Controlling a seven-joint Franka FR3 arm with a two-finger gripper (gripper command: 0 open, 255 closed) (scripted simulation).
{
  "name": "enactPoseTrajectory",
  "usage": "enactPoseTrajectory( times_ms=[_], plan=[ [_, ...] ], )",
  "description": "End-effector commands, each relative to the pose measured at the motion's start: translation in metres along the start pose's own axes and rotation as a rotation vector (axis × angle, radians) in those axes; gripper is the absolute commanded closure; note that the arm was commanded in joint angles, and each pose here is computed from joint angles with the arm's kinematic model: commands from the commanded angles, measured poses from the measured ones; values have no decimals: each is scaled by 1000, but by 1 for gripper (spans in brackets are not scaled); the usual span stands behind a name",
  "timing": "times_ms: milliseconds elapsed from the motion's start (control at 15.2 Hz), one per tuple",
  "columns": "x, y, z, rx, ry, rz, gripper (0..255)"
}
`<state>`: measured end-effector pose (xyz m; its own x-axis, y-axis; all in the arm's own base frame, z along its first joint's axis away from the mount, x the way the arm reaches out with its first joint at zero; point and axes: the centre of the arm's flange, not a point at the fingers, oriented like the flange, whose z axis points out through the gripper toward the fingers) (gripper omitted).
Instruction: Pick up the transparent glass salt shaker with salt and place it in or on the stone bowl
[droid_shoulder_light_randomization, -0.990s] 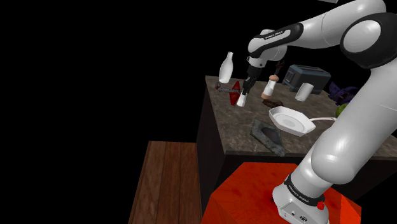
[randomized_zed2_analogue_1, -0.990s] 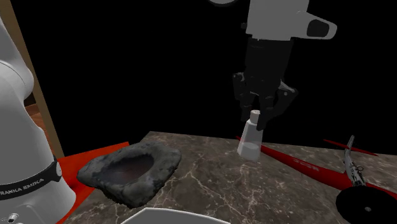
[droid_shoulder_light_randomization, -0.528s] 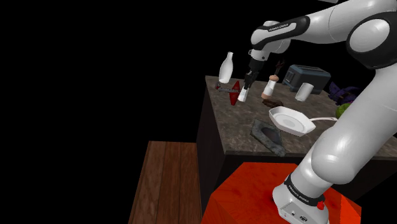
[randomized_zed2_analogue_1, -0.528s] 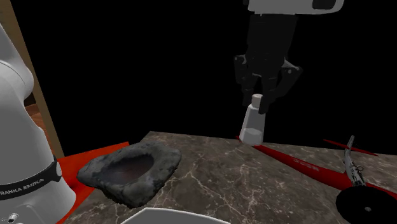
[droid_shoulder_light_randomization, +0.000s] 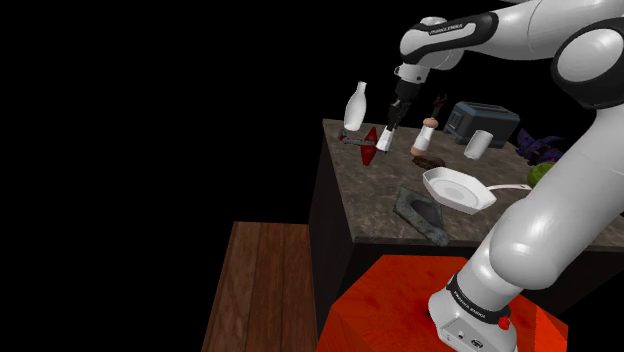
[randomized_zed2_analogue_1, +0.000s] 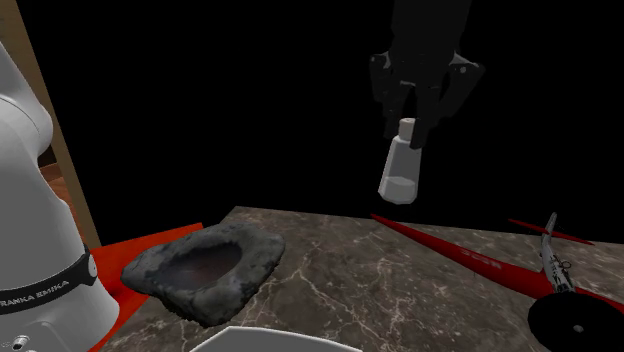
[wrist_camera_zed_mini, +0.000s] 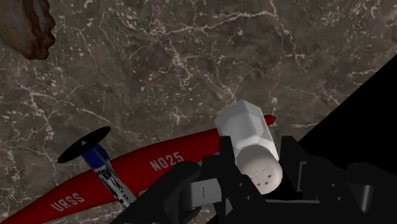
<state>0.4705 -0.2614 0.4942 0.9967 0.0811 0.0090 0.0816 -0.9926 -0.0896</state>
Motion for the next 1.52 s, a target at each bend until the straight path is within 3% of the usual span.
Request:
enactPoseTrajectory(
  times_ms=[0,396,1452],
  plan=[
    [0,-1,-12,0,0,0,255],
    [1,-4,-42,0,0,0,255],
    [-186,-100,-64,0,0,0,255]
  ],
)
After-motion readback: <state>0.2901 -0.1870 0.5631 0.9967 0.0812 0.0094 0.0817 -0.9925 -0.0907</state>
